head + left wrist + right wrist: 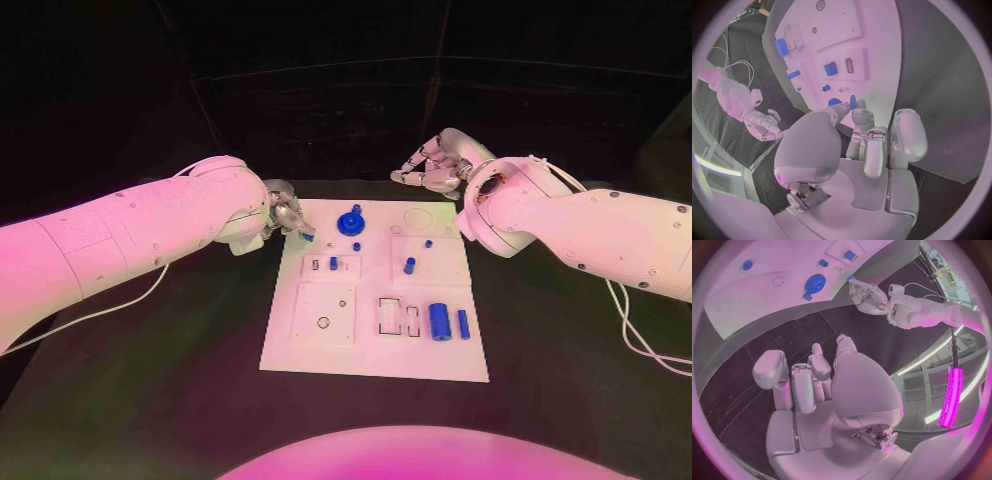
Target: Assemble the parts on the task board
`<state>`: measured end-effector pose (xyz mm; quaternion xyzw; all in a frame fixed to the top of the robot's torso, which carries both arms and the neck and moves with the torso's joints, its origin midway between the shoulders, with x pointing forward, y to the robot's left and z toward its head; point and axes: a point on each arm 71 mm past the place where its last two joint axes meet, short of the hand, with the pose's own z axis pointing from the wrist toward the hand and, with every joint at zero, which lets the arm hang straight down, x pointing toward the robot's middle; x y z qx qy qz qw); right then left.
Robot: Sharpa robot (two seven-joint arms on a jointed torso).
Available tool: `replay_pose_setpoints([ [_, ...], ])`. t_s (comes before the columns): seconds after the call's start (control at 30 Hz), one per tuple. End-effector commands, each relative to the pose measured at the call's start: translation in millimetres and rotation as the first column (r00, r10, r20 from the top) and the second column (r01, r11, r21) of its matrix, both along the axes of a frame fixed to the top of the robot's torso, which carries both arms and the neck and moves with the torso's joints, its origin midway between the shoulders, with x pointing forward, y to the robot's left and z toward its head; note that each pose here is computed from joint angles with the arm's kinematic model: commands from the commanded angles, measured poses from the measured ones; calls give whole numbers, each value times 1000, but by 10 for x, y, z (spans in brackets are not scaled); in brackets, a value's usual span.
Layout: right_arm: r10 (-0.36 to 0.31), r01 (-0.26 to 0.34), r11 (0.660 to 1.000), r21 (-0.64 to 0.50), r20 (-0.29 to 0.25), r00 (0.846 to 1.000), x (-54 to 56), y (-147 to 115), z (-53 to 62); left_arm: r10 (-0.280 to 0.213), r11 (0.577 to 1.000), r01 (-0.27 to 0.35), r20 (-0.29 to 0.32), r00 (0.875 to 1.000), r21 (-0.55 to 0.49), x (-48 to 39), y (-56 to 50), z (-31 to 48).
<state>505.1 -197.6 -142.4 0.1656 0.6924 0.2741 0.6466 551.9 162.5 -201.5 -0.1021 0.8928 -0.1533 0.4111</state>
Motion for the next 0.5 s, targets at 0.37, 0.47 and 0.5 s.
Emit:
replay_pose_setpoints([
  [0.37, 9, -9, 1000, -1, -6, 1000, 11, -9, 5, 49, 993, -41, 72, 996, -108, -353, 13, -100],
  [0.47, 8, -8, 1000, 0, -7, 1000, 12, -14, 3, 29, 996, -24, 61, 998, -85, -410, -3, -134],
  [0.5, 8, -8, 1000, 0, -7, 1000, 12, -14, 3, 25, 997, -20, 60, 998, -79, -420, -6, -142],
])
